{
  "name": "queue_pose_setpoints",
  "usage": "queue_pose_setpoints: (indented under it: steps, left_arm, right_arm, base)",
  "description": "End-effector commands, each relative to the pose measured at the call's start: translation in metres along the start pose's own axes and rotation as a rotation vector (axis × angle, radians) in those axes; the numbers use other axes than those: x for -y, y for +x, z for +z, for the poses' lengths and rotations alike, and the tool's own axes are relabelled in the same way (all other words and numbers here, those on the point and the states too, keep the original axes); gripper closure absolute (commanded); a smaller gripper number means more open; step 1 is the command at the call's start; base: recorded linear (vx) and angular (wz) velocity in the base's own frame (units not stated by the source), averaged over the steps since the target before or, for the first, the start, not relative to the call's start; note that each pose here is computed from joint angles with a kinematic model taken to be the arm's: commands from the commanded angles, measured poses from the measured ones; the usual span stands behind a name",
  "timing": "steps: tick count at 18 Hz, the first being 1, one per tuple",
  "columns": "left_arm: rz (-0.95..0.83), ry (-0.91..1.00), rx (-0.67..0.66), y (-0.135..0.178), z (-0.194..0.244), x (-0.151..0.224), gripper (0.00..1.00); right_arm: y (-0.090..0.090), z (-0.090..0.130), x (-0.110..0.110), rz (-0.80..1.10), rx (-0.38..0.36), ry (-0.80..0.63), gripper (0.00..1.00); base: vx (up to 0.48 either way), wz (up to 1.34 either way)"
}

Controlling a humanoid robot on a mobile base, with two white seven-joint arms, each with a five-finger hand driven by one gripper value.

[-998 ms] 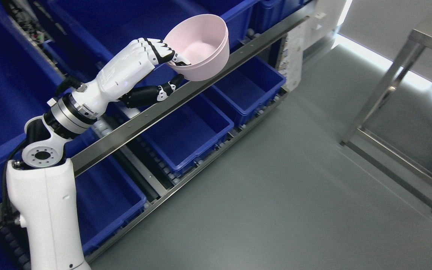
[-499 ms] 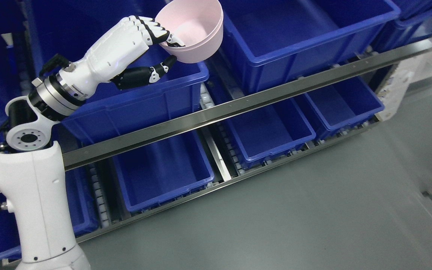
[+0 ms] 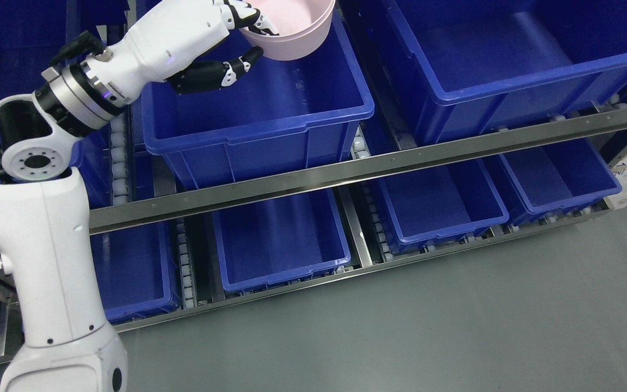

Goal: Stack pink IKEA bowls on left shelf middle
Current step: 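Turn toward the blue bin shelf holding the bowls in the left hand, then lower the bowls into the middle-shelf blue bin and release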

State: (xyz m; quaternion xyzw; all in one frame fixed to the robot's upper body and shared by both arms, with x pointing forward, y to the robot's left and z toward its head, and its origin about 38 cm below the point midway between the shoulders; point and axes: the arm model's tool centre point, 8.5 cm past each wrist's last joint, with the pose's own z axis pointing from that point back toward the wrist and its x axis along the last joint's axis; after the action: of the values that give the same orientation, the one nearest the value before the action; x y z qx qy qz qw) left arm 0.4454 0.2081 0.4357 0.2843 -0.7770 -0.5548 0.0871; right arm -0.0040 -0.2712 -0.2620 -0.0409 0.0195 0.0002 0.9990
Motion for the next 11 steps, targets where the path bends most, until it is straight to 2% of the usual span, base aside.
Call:
queue_pose_setpoints:
  steps: [1,3,6,11]
  left_arm:
    - [0.003,-0.146,-0.025,-0.025,-0.032,0.012,0.94]
    - [0.042,-0.215,-0.067,-0.039,-0.028,0.034,0.94]
    - [0.053,-0.325,-0.158,-0.069,0.005,0.052,0.94]
    - [0.061,-0.379,-0.232,-0.095,0.034,0.051,0.94]
  right_arm:
    - [-0.007,-0.001,0.011,-0.013,0.01,-0.017,0.0]
    - [-0.007,-0.001,0.011,-0.013,0.01,-0.017,0.0]
    - [-0.007,-0.001,0.011,-0.015,0.008,-0.017,0.0]
    - [-0.007,-0.001,0.011,-0.015,0.008,-0.017,0.0]
  base:
    - [-0.003,-0.03]
    - [-0.004,-0.06]
    - [-0.003,-0.1]
    - [0.007,-0.05]
